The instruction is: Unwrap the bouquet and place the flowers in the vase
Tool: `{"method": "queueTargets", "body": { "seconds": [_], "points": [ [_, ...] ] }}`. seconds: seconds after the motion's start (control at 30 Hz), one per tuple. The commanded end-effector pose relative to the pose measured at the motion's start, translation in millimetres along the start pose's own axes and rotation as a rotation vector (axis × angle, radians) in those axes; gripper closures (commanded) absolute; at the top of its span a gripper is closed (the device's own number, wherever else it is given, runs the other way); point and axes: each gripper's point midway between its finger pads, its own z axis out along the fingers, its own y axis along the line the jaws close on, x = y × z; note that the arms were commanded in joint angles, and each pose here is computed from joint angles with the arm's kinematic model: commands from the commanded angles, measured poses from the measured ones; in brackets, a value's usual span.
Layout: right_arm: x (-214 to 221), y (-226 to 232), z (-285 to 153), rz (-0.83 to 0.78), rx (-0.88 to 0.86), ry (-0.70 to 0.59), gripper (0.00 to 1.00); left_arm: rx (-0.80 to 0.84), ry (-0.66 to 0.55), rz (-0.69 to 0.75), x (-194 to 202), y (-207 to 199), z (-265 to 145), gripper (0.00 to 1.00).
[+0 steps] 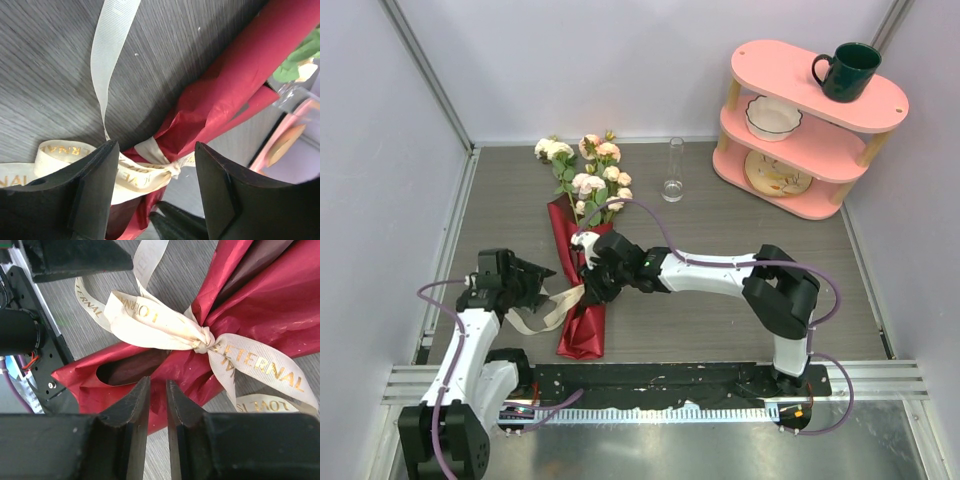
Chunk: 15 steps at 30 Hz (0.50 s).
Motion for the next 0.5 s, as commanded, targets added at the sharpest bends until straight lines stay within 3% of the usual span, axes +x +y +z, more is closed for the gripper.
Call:
{"method": "queueTargets", "body": {
  "seconds": [0.0, 0.23, 0.4, 0.47],
  "points": [
    [-37.6, 13.7, -29.4, -0.103, 0.006, -0.097, 0.75, 0.067, -0.011, -0.169, -6.3, -13.8, 8.6, 0.39],
    [-49.5, 18.5, -36.4, -0.143, 0.011, -0.129, 0.68, -0.003, -0.069, -0.280, -8.9, 12.5, 7.5, 0.39],
    [-56.7, 17.9, -35.3, -0.160, 0.026, -0.134, 0.66, -0.001, -0.145, -0.261, -15.7, 22.1, -7.9, 0.21],
    [-57.0, 18.9, -33.3, -0.161, 0.022, -0.132, 0.65, 0.006, -0.170, -0.248, -18.5, 24.9, -9.0, 0.18]
  ]
}}
